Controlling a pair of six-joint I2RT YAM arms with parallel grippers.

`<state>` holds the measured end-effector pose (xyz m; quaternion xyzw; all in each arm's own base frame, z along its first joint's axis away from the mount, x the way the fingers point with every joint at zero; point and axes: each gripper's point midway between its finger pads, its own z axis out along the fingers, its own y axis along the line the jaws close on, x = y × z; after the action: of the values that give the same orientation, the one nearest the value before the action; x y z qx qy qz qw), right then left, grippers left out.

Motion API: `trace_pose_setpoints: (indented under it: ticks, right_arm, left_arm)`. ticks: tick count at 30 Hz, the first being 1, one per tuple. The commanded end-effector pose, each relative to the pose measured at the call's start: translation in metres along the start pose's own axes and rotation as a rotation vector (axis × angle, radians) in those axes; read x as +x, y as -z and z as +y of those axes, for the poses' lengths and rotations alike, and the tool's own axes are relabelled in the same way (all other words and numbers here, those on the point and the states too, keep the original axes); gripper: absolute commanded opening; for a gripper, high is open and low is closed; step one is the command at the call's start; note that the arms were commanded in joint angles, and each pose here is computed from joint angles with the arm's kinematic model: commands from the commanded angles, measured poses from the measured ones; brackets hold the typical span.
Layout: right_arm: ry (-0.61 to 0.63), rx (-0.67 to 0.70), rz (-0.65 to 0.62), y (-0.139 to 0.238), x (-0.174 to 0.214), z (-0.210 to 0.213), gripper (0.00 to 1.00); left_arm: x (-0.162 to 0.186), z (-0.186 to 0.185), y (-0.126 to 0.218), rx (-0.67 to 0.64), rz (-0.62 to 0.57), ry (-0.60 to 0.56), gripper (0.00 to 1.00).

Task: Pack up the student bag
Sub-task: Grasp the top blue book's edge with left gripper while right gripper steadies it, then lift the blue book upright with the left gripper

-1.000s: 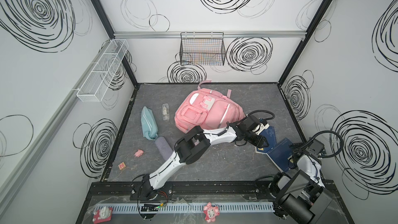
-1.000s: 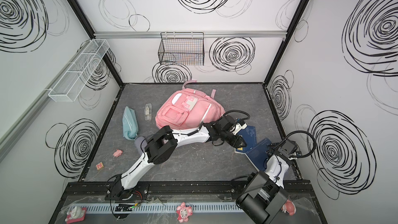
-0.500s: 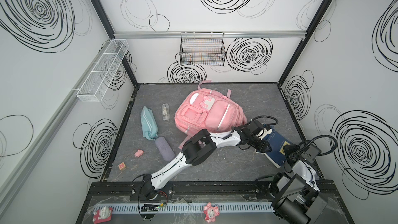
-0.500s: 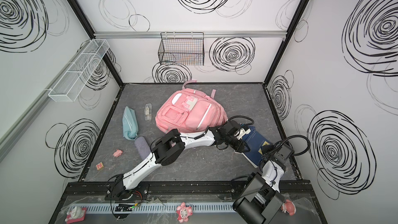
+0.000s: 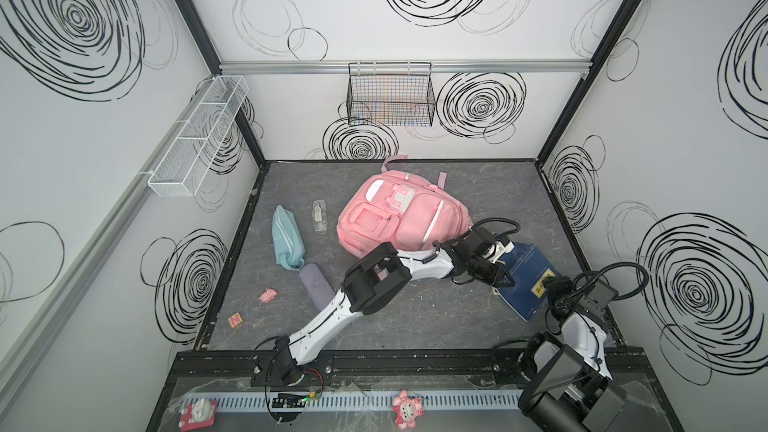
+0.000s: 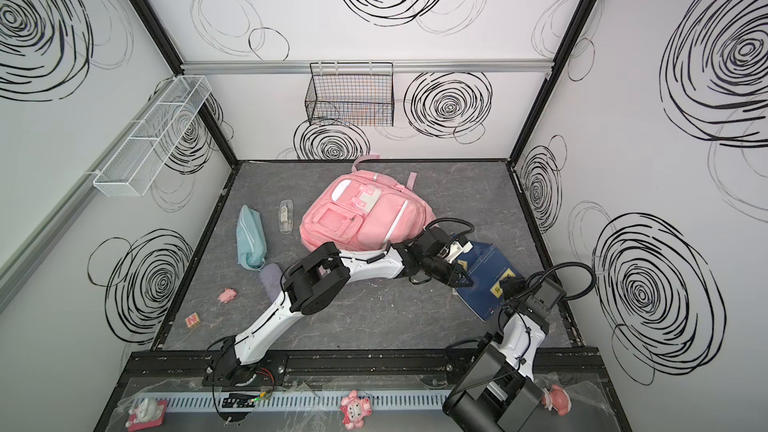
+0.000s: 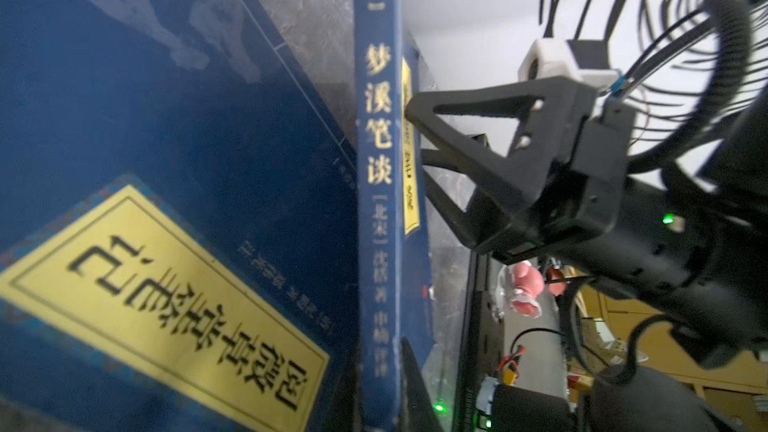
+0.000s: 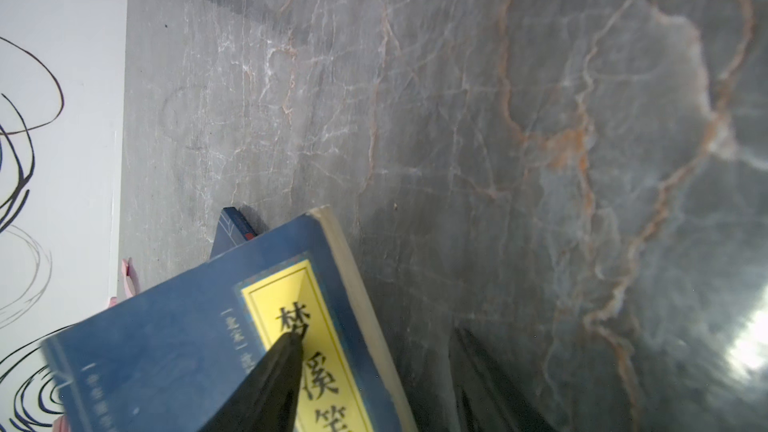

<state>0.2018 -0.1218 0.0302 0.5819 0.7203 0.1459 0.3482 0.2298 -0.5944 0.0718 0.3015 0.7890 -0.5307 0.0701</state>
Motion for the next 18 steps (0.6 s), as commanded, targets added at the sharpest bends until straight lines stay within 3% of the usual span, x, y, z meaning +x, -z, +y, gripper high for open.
trace_pose_setpoints:
  ticks: [1, 10, 18]
  right_arm:
    - [-0.006, 0.094, 0.020, 0.003, 0.006, -0.017, 0.70]
    - [0.012, 0.123, -0.033, 0.008, -0.021, -0.004, 0.78]
    - [0.009, -0.084, -0.050, 0.018, -0.034, 0.061, 0.74]
  left_arm:
    - [-0.046, -0.064, 0.036, 0.134, -0.123, -0.090, 0.00]
    - [-0.087, -0.119, 0.123, 0.096, -0.274, -0.228, 0.00]
    - [-0.108, -0.108, 0.204, -0.085, -0.376, -0.225, 0.00]
